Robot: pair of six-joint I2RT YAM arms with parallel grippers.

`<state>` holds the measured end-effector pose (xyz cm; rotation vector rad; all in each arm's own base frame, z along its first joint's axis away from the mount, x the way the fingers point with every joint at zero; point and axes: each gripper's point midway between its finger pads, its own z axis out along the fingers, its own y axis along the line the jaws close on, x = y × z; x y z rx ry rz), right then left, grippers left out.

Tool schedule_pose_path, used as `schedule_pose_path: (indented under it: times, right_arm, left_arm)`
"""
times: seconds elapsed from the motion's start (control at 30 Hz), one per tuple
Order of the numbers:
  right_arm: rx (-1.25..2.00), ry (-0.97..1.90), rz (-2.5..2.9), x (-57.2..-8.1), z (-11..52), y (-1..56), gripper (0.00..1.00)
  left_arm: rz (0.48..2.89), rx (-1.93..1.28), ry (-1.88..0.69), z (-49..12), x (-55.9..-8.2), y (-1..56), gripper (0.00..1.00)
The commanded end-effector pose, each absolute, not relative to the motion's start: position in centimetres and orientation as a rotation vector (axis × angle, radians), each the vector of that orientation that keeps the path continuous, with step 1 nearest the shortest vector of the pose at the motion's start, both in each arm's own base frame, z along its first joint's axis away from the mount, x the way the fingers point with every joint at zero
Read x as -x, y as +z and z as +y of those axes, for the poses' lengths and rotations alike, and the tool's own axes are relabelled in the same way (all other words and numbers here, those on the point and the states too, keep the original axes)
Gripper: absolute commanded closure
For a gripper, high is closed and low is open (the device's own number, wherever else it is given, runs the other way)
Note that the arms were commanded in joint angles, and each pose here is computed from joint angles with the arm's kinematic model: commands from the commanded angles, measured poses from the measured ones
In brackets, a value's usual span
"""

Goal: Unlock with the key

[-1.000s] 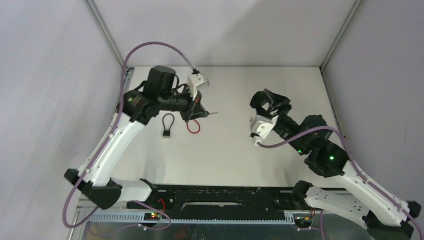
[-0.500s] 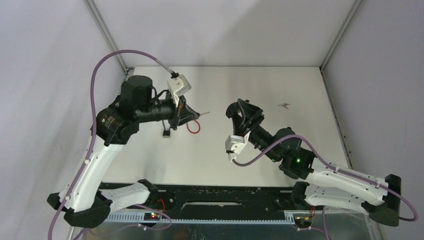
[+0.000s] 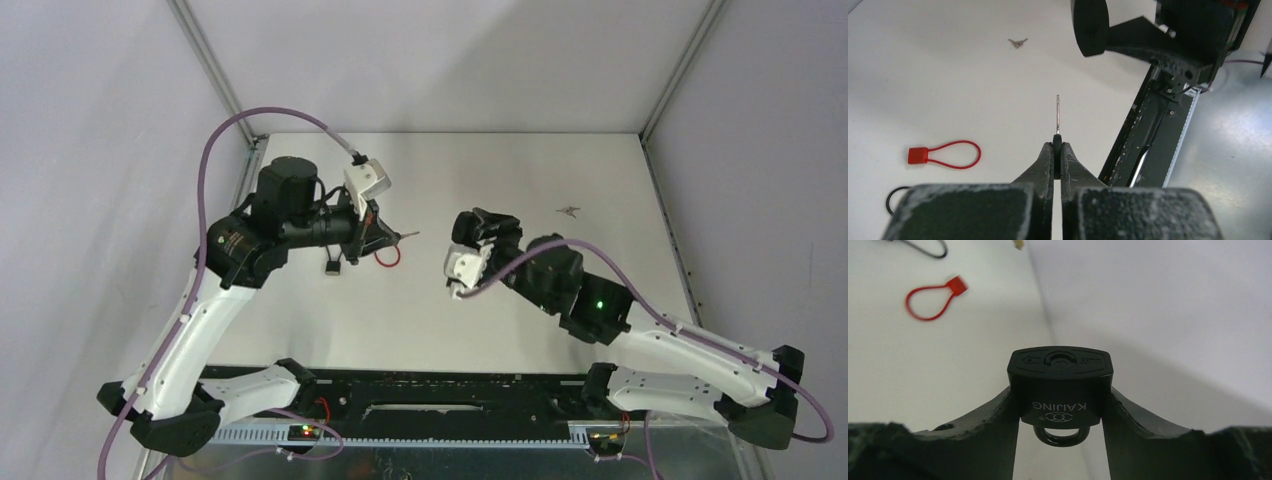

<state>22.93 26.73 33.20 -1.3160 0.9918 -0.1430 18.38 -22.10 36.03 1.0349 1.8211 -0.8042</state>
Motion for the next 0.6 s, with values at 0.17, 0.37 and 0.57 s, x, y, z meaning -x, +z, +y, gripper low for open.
schedule_pose_path:
  times: [0.17, 0.37, 0.57]
  right_arm:
    - [1.314, 0.292, 1.622, -23.8, 23.7, 31.9, 1.0]
    - [1.56, 0.687, 1.903, -18.9, 22.1, 30.1, 1.0]
    - [1.664, 0.829, 1.768, -15.6, 21.4, 29.7, 1.0]
  left_arm:
    - [1.874, -1.125, -0.704, -22.3, -20.5, 32.2, 1.0]
    - [1.936, -1.189, -0.743, -23.1, -20.7, 30.2, 1.0]
    - [1.938, -1.29, -0.775, -23.3, -20.0, 28.9, 1.0]
